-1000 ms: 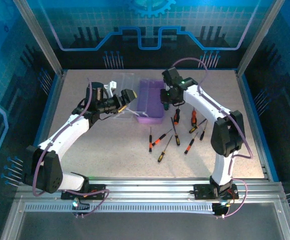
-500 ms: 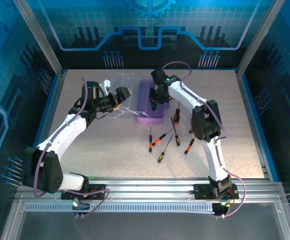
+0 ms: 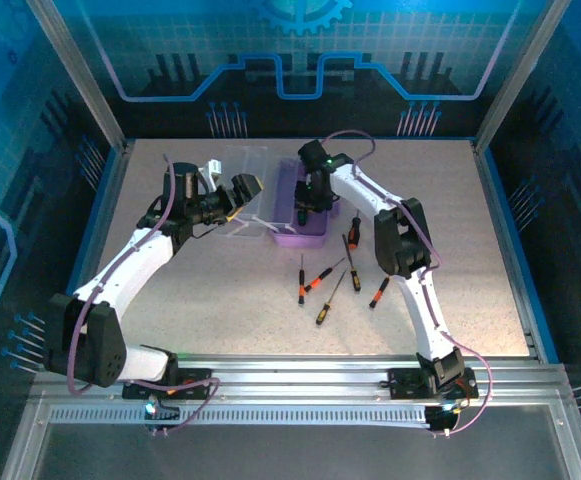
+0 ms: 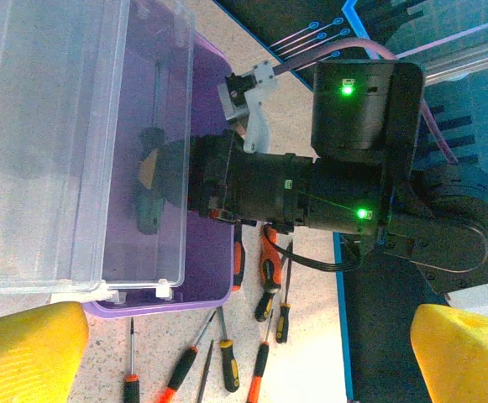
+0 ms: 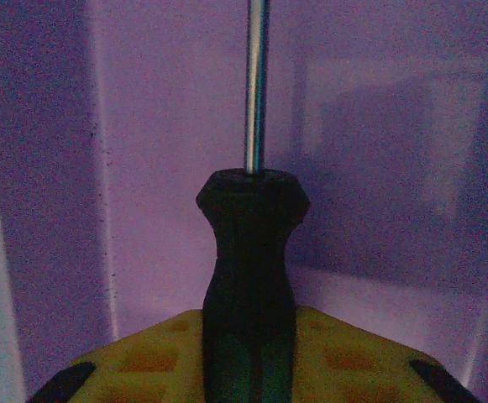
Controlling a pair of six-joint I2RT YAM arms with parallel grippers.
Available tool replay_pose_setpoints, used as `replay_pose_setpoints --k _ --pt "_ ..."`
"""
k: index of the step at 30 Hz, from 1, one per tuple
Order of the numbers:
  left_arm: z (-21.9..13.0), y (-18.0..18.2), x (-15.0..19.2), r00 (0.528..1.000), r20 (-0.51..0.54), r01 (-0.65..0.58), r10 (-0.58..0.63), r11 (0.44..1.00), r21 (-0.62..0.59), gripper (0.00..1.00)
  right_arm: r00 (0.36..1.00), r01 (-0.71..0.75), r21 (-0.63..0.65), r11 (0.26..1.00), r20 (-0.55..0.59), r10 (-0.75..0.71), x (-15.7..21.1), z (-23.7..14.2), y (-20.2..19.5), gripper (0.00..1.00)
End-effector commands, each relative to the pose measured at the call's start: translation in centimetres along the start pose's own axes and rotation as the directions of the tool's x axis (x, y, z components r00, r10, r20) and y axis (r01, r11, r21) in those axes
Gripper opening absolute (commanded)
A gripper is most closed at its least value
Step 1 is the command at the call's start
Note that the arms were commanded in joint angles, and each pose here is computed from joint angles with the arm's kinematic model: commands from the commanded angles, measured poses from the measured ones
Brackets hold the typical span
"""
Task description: Pack the tool kit
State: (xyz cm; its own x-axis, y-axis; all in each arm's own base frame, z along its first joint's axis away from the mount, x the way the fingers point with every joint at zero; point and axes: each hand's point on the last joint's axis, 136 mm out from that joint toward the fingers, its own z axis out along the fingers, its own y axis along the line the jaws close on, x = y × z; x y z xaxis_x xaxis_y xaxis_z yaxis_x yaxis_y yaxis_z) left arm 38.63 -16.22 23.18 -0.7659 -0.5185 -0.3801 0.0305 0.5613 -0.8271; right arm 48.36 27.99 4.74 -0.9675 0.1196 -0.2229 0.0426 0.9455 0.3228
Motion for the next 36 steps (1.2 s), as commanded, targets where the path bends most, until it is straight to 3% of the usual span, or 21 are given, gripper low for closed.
replay_pose_setpoints --k 1,12,21,23,26,32,36 --pt "-1.2 -1.4 -1.0 0.998 0.046 -0.034 0.032 0.999 0.032 0.99 1.0 -0.016 -0.02 1.0 -0.014 0.016 0.4 -0.1 0.5 0.3" --pt "-1.3 -1.6 -1.0 0.999 0.041 -0.03 0.029 0.999 0.041 0.99 1.0 -0.004 -0.025 1.0 0.002 0.004 0.0 -1.1 0.7 0.37" --pt "-1.3 -1.8 -1.0 0.999 0.041 -0.035 0.033 0.998 0.045 0.99 0.999 -0.005 -0.02 1.0 0.041 0.005 -0.6 -2.8 0.8 0.37" --pt "-1.3 -1.7 -1.0 0.999 0.041 -0.034 0.033 0.998 0.044 0.99 0.998 -0.017 -0.018 1.0 0.055 0.018 -0.7 -3.3 0.8 0.33" --pt "-1.3 -1.7 -1.0 0.999 0.041 -0.033 0.031 0.999 0.042 0.99 0.994 -0.035 -0.023 0.999 0.105 0.037 -1.4 -4.9 0.9 0.17" --pt "-1.3 -1.6 -1.0 0.999 0.041 -0.034 0.032 0.999 0.041 1.0 0.99 -0.041 -0.005 0.999 0.137 0.042 -2.0 -5.8 0.5 0.01" --pt "-1.3 -1.7 -1.0 0.999 0.042 -0.036 0.034 0.999 0.041 0.99 0.99 -0.021 0.005 1.0 0.138 0.021 -2.0 -6.3 0.5 0.0"
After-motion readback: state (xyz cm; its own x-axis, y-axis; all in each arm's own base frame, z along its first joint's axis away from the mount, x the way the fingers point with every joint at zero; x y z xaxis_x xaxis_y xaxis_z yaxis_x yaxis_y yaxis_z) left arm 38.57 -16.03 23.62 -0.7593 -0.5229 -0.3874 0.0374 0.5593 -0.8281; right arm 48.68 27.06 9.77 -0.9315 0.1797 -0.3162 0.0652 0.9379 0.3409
